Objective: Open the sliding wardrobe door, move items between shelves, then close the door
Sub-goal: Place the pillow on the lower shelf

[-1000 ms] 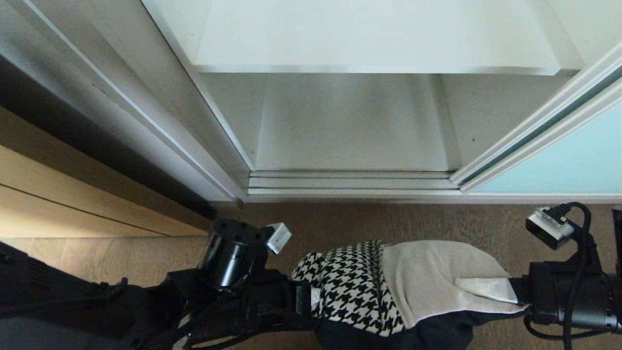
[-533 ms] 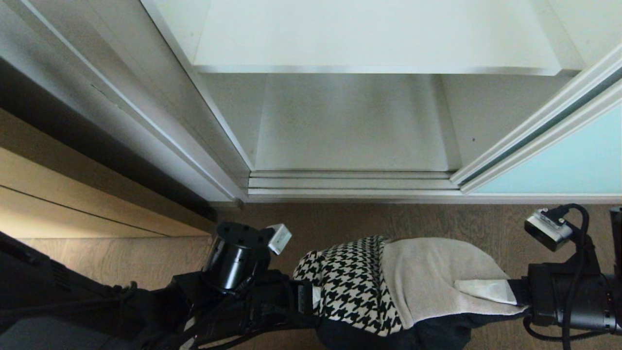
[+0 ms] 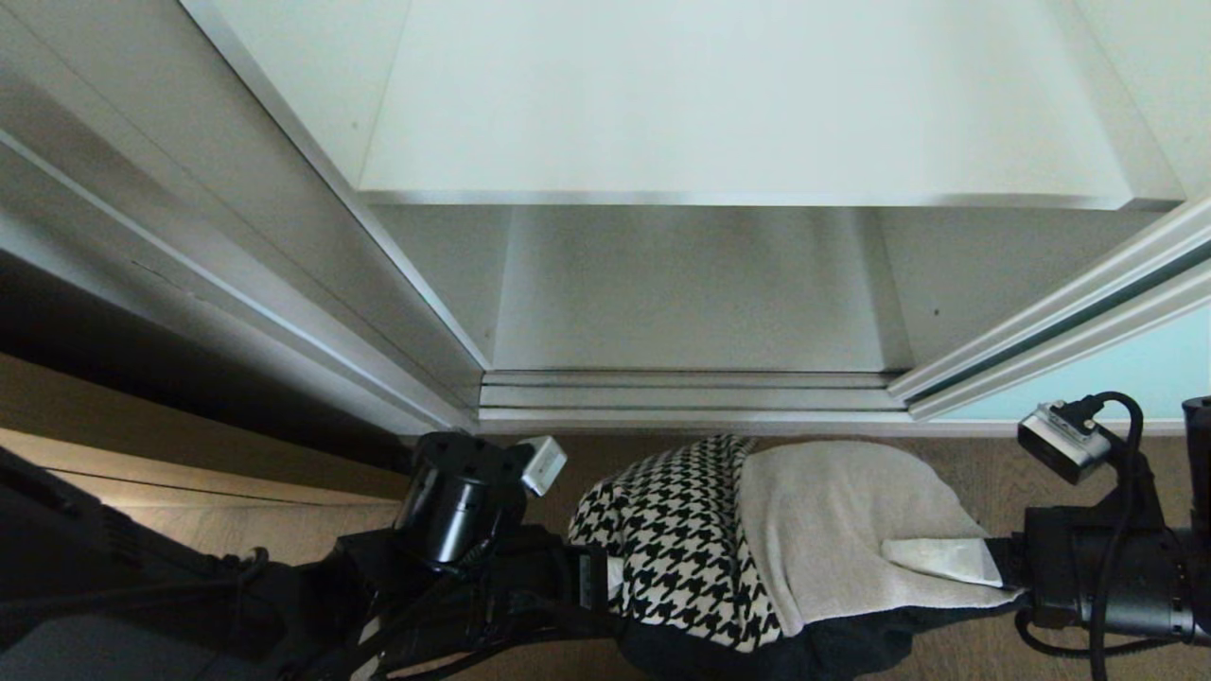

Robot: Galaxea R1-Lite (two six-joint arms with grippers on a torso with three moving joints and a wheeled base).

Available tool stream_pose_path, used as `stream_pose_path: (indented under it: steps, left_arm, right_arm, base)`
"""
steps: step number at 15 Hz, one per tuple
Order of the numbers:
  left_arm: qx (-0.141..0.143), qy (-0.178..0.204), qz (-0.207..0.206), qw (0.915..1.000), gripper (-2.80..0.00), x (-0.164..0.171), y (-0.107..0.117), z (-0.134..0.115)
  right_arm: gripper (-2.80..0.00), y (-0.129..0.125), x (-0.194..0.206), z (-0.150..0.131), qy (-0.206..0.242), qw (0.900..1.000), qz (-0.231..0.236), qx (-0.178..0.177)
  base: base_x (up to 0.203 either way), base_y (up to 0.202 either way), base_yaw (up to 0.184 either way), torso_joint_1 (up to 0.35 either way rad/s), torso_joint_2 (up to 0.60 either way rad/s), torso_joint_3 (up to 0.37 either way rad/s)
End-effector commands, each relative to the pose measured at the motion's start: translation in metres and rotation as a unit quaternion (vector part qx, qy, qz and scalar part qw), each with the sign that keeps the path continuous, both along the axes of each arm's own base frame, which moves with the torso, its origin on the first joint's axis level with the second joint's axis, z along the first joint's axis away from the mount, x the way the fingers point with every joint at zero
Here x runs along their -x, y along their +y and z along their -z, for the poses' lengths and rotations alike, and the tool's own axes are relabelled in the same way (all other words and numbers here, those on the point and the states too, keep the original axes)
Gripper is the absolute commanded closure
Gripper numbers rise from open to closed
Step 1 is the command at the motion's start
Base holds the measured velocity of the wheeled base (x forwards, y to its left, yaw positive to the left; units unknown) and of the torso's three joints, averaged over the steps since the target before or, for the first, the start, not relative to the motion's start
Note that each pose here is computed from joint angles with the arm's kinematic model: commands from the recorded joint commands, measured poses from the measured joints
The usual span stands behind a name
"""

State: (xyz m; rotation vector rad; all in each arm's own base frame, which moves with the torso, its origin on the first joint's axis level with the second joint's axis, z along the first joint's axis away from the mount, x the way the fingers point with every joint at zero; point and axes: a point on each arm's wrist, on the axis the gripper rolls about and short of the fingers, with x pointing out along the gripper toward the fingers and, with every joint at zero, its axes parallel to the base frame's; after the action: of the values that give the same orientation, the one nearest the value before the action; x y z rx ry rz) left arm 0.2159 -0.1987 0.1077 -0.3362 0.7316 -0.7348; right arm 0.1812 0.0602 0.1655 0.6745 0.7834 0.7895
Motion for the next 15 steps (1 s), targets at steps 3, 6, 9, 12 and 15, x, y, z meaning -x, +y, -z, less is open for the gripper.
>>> stream_pose_path:
  steps: [3, 6, 9, 12, 15]
  left_arm:
    - [-0.002, -0.031, -0.017, 0.9994, 0.0, 0.002, 0.0, -0.007]
    - [-0.002, -0.043, -0.029, 0.9986, 0.0, -0.009, -0.009, -0.006]
    - [-0.002, -0.067, -0.065, 0.9956, 0.0, -0.026, -0.019, -0.007]
    - [0.018, -0.088, -0.07, 0.9935, 0.0, -0.034, -0.025, -0.017]
    - [0.015, -0.105, -0.098, 0.9895, 0.0, -0.053, -0.032, -0.016]
  right_arm:
    - [0.0, 0.002, -0.006, 0.003, 0.007, 1.0, -0.001, 0.0]
    - [0.0, 0.006, -0.023, 0.005, -0.006, 1.0, 0.0, -0.003]
    - [0.0, 0.012, -0.051, 0.007, -0.015, 1.0, 0.024, 0.009]
    - [0.0, 0.017, -0.076, -0.006, -0.056, 0.997, 0.045, 0.009]
    - [0.0, 0.02, -0.093, -0.023, -0.089, 0.995, 0.048, -0.001]
  base:
    - [0.0, 0.0, 0.0, 0.0, 0.0, 0.0]
    - [0.0, 0.0, 0.0, 0.0, 0.0, 0.0]
    - [0.0, 0.0, 0.0, 0.0, 0.0, 0.0]
    - [0.0, 0.0, 0.0, 0.0, 0.0, 0.0]
    - [0.0, 0.0, 0.0, 0.0, 0.0, 0.0]
